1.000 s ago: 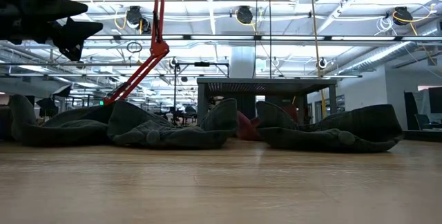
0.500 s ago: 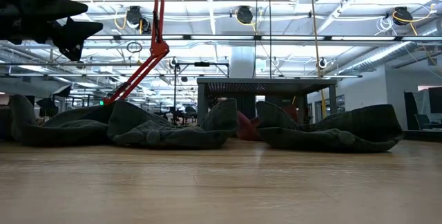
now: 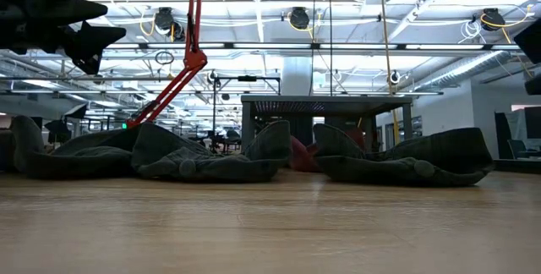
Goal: Pick & Place hat
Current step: Put the bottom right cap on the shelf
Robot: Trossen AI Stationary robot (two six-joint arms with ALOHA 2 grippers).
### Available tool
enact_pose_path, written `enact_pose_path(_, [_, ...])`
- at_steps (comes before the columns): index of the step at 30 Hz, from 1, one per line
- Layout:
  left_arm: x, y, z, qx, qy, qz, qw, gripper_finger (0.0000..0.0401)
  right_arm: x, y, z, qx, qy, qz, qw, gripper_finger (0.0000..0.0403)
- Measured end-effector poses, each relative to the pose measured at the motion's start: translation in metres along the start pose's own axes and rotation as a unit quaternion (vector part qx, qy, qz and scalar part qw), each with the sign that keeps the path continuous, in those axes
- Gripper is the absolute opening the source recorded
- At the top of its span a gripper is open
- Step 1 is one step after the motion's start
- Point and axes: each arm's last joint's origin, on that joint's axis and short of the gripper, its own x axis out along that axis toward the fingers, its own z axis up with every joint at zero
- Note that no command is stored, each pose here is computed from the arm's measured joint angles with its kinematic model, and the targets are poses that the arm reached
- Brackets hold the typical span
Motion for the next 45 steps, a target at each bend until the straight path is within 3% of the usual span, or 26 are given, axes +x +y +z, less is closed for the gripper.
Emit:
enact_pose_path(9, [0.000,0.000,0.000,0.000,0.000,0.000,1.000,0.0207,0.008,-0.007,0.002,0.006,0.011,0.029,0.999,0.0223])
enact_pose_path(13, [0.000,0.000,0.000,0.000,0.000,0.000,1.000,0.0207,0.010,-0.010,0.002,0.021,0.019,0.034,0.999,0.0199])
enact_pose_path(17, [0.000,0.000,0.000,0.000,0.000,0.000,1.000,0.0207,0.010,-0.009,0.003,0.018,0.013,0.040,0.999,0.0139])
enact_pose_path(23, [0.000,0.000,0.000,0.000,0.000,0.000,1.000,0.0207,0.010,-0.005,0.006,0.000,0.011,0.071,0.997,0.0017])
enact_pose_path(35, [0.000,0.000,0.000,0.000,0.000,0.000,1.000,0.0207,0.004,-0.003,0.004,0.034,0.018,0.107,0.994,0.0005])
enact_pose_path(45, [0.000,0.000,0.000,0.000,0.000,0.000,1.000,0.0207,-0.038,0.000,-0.004,0.067,-0.046,0.171,0.982,0.0004])
